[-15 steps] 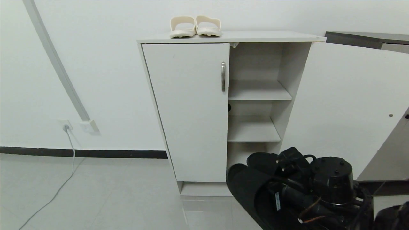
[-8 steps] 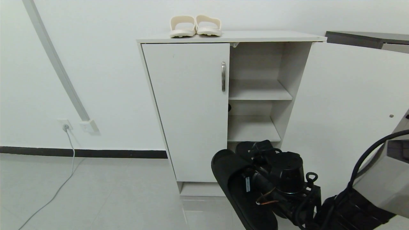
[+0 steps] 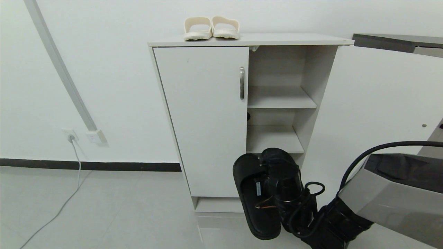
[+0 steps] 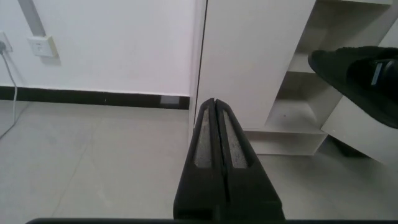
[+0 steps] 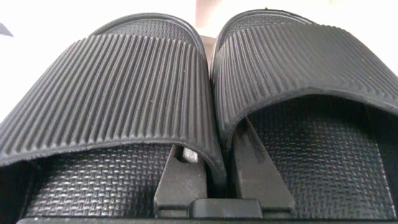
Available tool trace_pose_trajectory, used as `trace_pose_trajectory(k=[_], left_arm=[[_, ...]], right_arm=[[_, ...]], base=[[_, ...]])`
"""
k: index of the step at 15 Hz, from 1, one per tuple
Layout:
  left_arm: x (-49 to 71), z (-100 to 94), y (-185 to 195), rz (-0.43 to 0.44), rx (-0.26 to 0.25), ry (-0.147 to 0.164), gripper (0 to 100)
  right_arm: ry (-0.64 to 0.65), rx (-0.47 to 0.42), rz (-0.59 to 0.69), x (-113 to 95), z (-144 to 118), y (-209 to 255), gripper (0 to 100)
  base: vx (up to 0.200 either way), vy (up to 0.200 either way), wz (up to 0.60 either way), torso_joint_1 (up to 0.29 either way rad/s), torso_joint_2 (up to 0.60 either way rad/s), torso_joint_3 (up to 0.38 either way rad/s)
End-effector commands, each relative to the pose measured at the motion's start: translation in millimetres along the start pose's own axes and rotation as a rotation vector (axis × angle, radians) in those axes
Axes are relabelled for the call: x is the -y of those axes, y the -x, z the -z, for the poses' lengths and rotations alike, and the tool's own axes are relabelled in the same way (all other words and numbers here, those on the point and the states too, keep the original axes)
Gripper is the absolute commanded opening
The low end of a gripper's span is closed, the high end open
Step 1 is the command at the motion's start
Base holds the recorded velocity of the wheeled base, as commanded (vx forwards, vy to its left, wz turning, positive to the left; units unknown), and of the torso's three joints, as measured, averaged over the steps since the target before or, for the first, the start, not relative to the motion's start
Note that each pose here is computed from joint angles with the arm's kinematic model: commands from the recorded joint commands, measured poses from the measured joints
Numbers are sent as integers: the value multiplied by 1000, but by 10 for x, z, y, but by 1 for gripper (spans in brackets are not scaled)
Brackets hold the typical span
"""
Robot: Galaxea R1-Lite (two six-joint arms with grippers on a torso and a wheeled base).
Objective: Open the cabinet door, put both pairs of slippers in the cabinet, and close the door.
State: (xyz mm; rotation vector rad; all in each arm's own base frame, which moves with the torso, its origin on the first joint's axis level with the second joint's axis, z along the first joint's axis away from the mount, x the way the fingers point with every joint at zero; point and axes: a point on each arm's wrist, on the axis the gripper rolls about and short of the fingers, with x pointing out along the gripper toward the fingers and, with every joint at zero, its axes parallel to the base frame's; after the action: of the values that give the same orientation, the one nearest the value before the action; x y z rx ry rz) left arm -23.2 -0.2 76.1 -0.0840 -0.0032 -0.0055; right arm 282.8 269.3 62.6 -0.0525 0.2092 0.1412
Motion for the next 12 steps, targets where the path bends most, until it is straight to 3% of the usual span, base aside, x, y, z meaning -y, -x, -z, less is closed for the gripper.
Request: trace_pose_trajectory(k=[1,3,11,12], left_arm=[[0,-1,-2,-1,-3,0,0],[0,-1,-2,-1,-3,0,0],[0,-1,-2,-1,-3,0,0],[0,-1,-2,-3,-3,0,0]], right_arm=[[-18,-12,43,-86,53,-132,0],[-33,-10,113,-106,103,-227,0],[-29,-15,121,-113,155,-267,0],[-25,-20,124,-110,179,-278,0]], base=[[0,0,0,0,0,0],[0,0,0,0,0,0],[0,-200,0,2,2,4],[0,0,0,0,0,0]])
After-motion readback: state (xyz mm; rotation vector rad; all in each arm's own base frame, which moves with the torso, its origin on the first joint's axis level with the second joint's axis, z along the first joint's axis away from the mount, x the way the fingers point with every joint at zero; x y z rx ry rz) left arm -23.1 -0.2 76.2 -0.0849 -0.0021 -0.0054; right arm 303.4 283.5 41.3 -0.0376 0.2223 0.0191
